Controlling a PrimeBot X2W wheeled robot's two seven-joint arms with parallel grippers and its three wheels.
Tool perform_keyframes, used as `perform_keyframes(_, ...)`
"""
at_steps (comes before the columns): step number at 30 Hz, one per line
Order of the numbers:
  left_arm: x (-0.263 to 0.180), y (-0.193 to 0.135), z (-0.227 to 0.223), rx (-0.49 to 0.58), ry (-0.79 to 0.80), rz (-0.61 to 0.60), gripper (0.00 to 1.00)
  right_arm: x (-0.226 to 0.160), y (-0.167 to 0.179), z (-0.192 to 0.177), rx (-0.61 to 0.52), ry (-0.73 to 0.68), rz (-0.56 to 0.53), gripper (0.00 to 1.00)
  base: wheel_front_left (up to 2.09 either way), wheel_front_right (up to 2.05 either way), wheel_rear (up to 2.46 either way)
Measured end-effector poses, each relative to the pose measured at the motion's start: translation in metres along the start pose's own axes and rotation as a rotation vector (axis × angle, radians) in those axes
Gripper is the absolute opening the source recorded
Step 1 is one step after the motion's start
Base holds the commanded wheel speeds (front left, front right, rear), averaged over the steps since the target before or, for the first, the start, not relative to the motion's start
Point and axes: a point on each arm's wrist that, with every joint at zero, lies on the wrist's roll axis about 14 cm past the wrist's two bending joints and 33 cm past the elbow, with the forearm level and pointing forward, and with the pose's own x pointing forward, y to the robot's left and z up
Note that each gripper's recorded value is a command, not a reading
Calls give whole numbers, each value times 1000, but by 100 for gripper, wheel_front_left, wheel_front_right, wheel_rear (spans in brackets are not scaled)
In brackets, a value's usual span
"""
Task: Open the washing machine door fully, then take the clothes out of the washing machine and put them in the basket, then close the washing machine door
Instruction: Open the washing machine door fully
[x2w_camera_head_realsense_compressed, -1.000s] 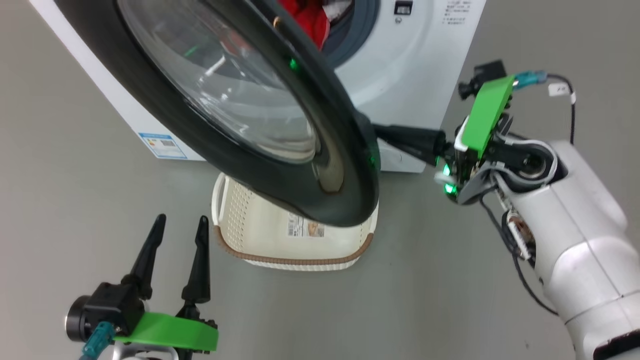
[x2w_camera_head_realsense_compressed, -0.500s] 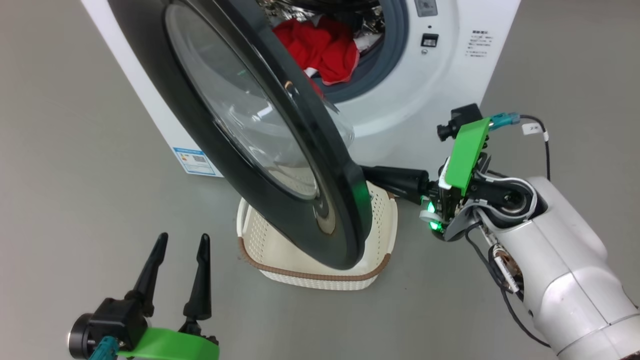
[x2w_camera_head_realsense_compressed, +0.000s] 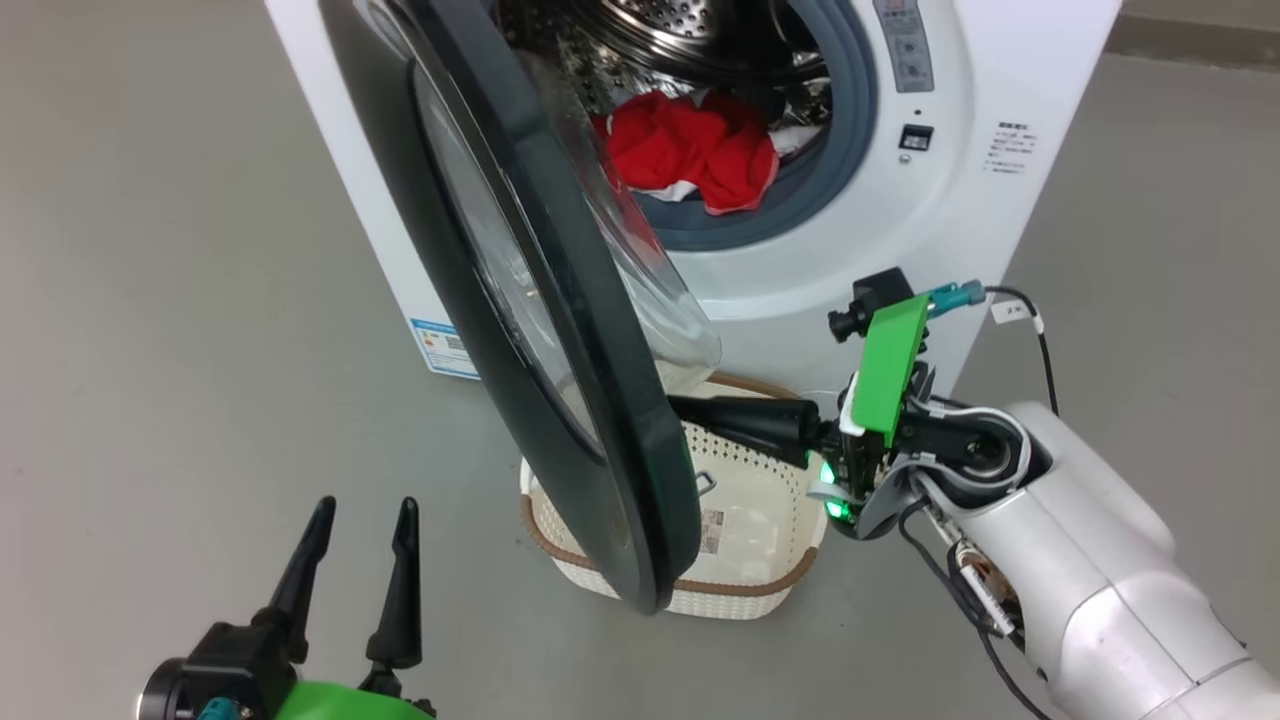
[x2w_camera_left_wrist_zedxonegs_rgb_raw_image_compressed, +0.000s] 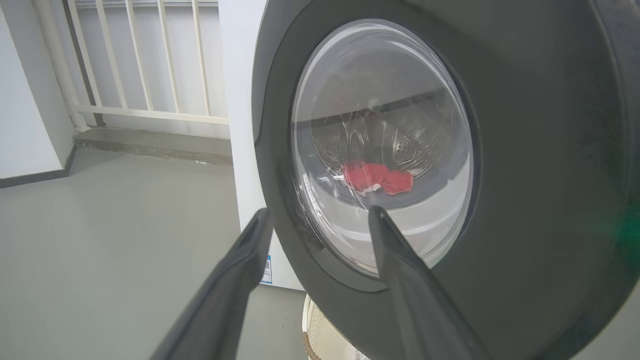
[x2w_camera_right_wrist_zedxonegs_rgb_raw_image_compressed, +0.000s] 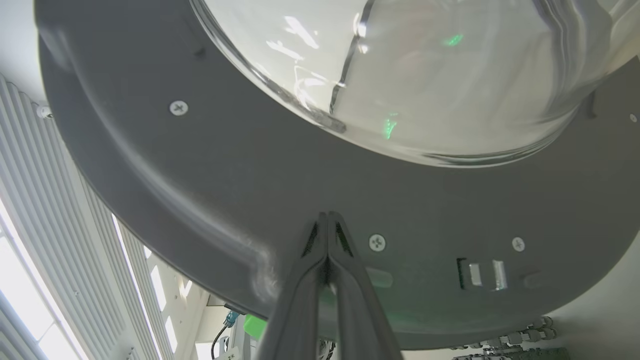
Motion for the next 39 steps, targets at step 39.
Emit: perform_keyframes(39,-63,67,17,4,-50,214,100,68,1,-97,-142,237,-61,0,0,0,0)
